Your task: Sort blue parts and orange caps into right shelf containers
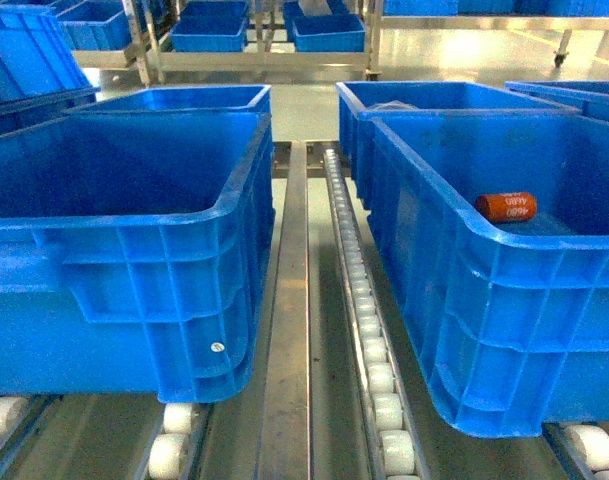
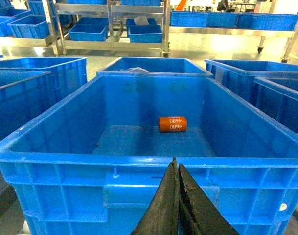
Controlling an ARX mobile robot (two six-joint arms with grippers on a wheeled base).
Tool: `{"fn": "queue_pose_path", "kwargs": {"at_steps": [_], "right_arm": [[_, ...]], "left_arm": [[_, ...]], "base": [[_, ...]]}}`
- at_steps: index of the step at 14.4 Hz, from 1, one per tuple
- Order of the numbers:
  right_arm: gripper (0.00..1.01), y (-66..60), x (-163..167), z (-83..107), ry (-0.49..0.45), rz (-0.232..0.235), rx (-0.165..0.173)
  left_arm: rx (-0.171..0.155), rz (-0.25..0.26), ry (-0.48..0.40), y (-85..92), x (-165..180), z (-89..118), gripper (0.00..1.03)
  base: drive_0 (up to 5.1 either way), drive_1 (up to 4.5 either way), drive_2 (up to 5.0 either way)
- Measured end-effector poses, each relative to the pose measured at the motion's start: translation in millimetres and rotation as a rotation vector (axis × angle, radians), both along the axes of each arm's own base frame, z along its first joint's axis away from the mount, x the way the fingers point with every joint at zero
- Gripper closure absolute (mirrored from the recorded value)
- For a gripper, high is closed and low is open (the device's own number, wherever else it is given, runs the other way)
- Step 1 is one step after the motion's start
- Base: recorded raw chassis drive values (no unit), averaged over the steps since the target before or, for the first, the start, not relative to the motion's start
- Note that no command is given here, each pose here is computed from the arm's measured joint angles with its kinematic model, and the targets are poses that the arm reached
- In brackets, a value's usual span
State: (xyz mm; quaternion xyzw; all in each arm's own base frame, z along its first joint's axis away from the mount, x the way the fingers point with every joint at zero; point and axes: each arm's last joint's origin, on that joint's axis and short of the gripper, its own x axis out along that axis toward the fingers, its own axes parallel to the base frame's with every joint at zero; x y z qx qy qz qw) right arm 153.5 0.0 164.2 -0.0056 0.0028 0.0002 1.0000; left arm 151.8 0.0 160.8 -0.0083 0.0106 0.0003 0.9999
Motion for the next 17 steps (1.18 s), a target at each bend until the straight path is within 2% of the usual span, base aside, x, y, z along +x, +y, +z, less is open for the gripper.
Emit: {"fn": "queue_pose_path", "kwargs": {"at_steps": [9,17], "right_arm": [[1.00,0.0,-29.7,6.4,-0.019,0.000,0.000],[1.00,0.0,-43.6,6.5,-0.020,0.000,0.000]], "left_arm": [[0.000,0.000,-0.032,0.0,-28.5,9.1,1.01],[0.000,0.000,-0.032,0.0,-42.3,9.1,1.01]], "base": [[0.0,0.00,0.0],[0.0,0.00,0.0]]}}
